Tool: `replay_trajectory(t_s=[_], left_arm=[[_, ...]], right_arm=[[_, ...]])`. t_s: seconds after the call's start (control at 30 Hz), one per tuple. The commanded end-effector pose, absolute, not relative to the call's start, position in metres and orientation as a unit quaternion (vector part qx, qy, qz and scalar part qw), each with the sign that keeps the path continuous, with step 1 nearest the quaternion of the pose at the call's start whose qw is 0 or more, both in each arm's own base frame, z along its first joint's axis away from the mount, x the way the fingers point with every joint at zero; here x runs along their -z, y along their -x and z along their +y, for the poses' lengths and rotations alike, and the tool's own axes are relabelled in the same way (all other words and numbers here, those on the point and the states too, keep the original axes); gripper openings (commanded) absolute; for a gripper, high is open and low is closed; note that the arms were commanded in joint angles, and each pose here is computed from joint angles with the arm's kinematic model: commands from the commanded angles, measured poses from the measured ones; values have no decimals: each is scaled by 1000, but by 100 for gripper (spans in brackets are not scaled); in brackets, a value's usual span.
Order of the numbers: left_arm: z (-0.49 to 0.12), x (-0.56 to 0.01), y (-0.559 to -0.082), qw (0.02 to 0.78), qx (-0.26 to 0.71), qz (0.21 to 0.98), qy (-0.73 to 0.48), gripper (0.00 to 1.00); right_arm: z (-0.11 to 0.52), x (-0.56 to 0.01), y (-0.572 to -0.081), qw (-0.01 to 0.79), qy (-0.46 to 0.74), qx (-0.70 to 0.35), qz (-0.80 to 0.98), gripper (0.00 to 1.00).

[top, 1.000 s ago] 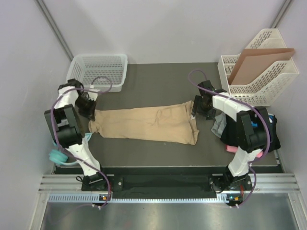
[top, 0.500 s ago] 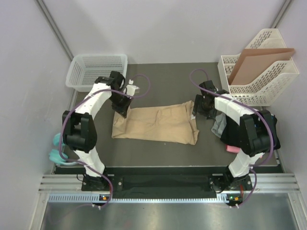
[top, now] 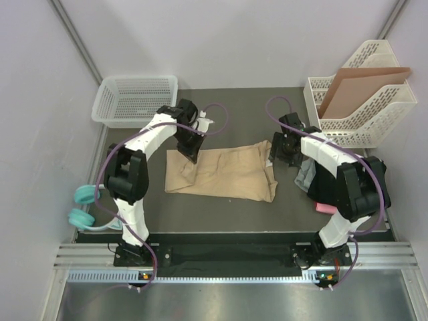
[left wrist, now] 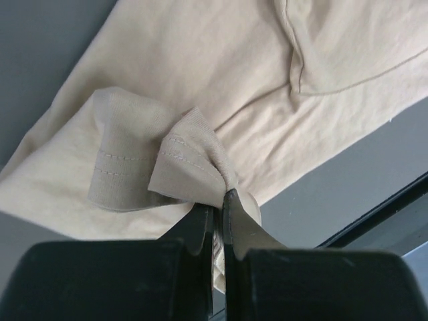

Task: Fold and stack the t-shirts
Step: Fold the folded rectangular tshirt in 1/3 of the way, then grab one side of the 2/3 rectangular tshirt with left arm

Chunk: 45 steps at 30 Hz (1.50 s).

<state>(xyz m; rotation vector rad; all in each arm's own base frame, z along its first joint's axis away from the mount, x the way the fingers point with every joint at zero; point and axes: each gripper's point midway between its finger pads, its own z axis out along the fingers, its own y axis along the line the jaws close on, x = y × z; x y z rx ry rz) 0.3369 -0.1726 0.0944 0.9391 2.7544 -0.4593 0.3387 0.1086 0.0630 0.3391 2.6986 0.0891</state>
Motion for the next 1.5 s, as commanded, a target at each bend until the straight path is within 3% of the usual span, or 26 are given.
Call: replay_trajectory(t_s=[0.0, 0.07, 0.13, 0.2, 0.23, 0.43, 0.57, 0.87, 1.47], left_arm=[[-205, -99, -349, 126, 187, 923, -312, 0], [-213, -91, -346, 120, 192, 922, -315, 2], [-215, -84, -343, 108, 198, 922, -314, 40], [-216, -81, -342, 106, 198, 923, -312, 66], [-216, -83, -342, 108, 198, 923, -313, 99], [-218, -123, -342, 150, 211, 910, -325, 99], [-185, -138, -347, 188, 199, 914, -299, 99], [-73, -82, -329, 137, 177, 952, -210, 99], [-80, -32, -325, 88, 229, 948, -204, 99]], right_arm=[[109, -77, -339, 230, -119, -40, 965, 71], [109, -78, -339, 230, -120, -39, 965, 71], [109, -80, -340, 230, -120, -39, 965, 71], [108, -82, -340, 231, -120, -37, 965, 71], [108, -83, -340, 232, -119, -36, 965, 71], [108, -87, -341, 234, -119, -34, 964, 71], [107, -88, -340, 235, -121, -32, 964, 71], [105, -91, -340, 239, -120, -31, 963, 71], [113, -98, -339, 245, -121, -34, 961, 71]])
